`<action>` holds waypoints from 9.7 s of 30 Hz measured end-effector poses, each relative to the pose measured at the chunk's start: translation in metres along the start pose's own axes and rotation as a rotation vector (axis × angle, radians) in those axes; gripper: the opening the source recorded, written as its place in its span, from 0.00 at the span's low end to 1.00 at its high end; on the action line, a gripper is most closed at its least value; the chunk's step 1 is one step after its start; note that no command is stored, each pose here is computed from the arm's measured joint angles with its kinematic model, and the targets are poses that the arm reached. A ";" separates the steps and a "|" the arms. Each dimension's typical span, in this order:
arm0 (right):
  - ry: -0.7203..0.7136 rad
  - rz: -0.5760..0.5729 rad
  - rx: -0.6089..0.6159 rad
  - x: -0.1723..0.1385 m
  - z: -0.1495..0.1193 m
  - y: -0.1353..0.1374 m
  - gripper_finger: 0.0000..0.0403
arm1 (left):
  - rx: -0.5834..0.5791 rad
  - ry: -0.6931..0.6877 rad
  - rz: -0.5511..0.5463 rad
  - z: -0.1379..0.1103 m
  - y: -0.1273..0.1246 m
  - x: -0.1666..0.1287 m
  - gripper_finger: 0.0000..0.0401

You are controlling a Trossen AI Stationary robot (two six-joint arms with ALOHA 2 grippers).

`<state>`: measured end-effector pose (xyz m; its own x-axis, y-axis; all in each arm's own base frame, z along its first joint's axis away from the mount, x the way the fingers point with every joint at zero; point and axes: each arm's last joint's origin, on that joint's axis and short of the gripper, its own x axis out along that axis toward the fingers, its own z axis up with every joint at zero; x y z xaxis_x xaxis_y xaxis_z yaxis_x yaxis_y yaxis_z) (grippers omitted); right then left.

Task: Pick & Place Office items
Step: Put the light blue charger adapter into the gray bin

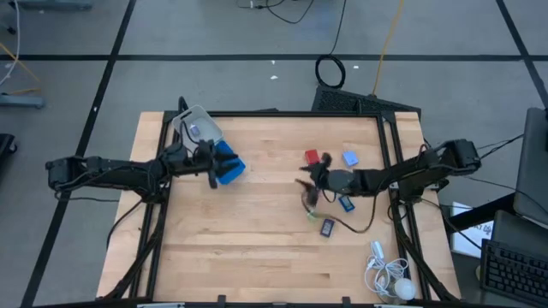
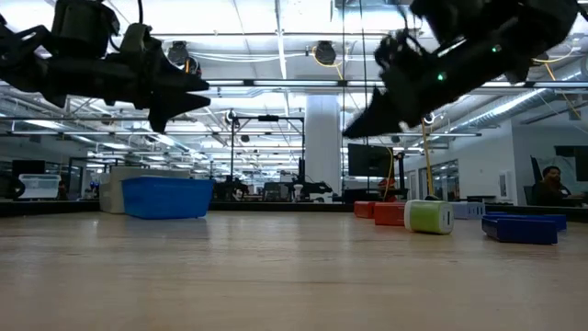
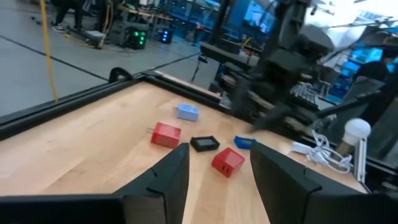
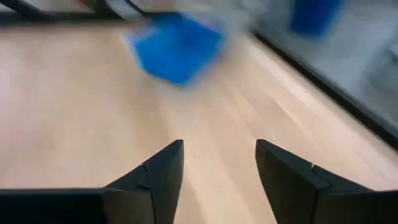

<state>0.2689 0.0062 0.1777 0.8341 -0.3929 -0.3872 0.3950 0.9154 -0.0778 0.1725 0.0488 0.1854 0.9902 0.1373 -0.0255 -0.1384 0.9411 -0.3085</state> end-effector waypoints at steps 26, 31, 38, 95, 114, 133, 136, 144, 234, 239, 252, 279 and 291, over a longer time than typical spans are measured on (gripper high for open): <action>0.547 -0.615 0.428 -0.047 -0.069 -0.096 0.64 | -0.006 0.003 -0.003 -0.001 -0.002 0.000 0.51; 0.547 -0.622 0.434 -0.047 -0.070 -0.097 0.63 | -0.007 0.003 -0.004 -0.001 -0.002 0.000 0.50; 0.552 -0.619 0.424 -0.048 -0.081 -0.097 0.62 | -0.014 0.004 -0.004 -0.001 -0.002 0.000 0.45; -0.196 0.335 0.362 -0.040 -0.015 -0.045 0.53 | -0.016 0.010 0.000 -0.002 -0.001 0.000 0.46; -0.177 0.231 0.008 -0.034 0.013 0.000 0.53 | -0.374 0.140 0.059 -0.020 -0.006 0.035 0.67; -0.045 0.048 -0.293 0.005 0.023 0.039 0.54 | -0.382 0.196 -0.093 -0.002 -0.038 0.133 0.73; -0.055 0.037 -0.296 0.005 0.025 0.041 0.55 | -0.390 0.204 -0.083 -0.006 -0.042 0.140 0.73; -0.061 0.034 -0.294 0.005 0.026 0.040 0.54 | -0.396 0.202 -0.069 -0.010 -0.045 0.159 0.73; -0.358 0.354 0.065 -0.086 0.008 -0.013 0.54 | 0.288 0.041 0.079 0.014 -0.062 0.022 0.31; -0.389 0.395 0.091 -0.093 0.000 -0.020 0.54 | 0.288 -0.035 0.154 0.006 -0.051 -0.004 0.31; -0.418 0.366 0.138 -0.095 -0.009 -0.030 0.54 | 0.212 -0.182 0.572 -0.007 -0.029 -0.040 0.31; -0.419 0.364 0.150 -0.094 -0.009 -0.031 0.53 | -0.090 -0.301 1.075 -0.025 0.000 -0.051 0.31; -0.421 0.366 0.161 -0.091 -0.009 -0.029 0.53 | -0.219 -0.213 1.103 -0.018 0.038 -0.055 0.31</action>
<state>0.1780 0.0160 0.2070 0.9957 -0.0847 0.0386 0.0782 0.9863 0.1454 0.1133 0.0712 0.1584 0.3054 0.9240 -0.2301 -0.9031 0.2044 -0.3777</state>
